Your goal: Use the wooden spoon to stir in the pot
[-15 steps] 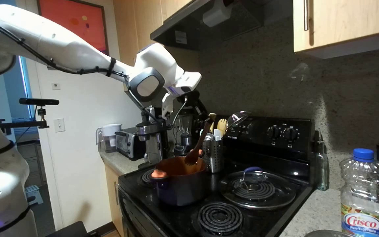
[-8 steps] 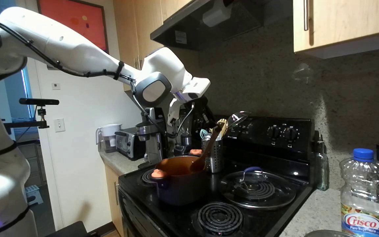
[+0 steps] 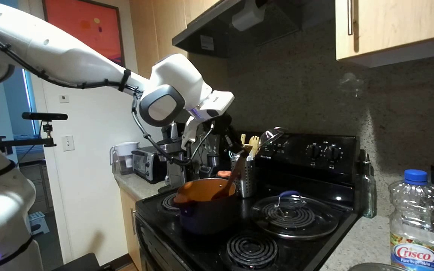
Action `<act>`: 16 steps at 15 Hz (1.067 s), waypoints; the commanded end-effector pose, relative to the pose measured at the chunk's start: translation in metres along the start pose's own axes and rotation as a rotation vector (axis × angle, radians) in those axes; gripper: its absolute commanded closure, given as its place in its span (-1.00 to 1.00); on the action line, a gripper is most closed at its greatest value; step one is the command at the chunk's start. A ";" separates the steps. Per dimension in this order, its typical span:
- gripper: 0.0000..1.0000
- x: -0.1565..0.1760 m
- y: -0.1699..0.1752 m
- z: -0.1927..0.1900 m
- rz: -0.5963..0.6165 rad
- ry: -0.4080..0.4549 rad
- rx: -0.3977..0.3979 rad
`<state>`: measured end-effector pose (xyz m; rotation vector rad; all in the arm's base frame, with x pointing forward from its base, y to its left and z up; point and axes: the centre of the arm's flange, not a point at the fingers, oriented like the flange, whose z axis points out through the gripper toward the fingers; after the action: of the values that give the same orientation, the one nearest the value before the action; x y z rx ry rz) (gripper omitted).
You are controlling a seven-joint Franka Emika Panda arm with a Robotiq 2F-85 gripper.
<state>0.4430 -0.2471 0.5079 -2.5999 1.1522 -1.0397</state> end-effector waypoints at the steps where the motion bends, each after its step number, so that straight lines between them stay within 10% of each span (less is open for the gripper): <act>1: 0.88 -0.035 0.013 -0.039 -0.058 0.000 0.041; 16: 0.88 -0.106 -0.062 -0.083 -0.308 0.003 0.217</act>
<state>0.3736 -0.1348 0.5270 -2.6626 0.6799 -1.1391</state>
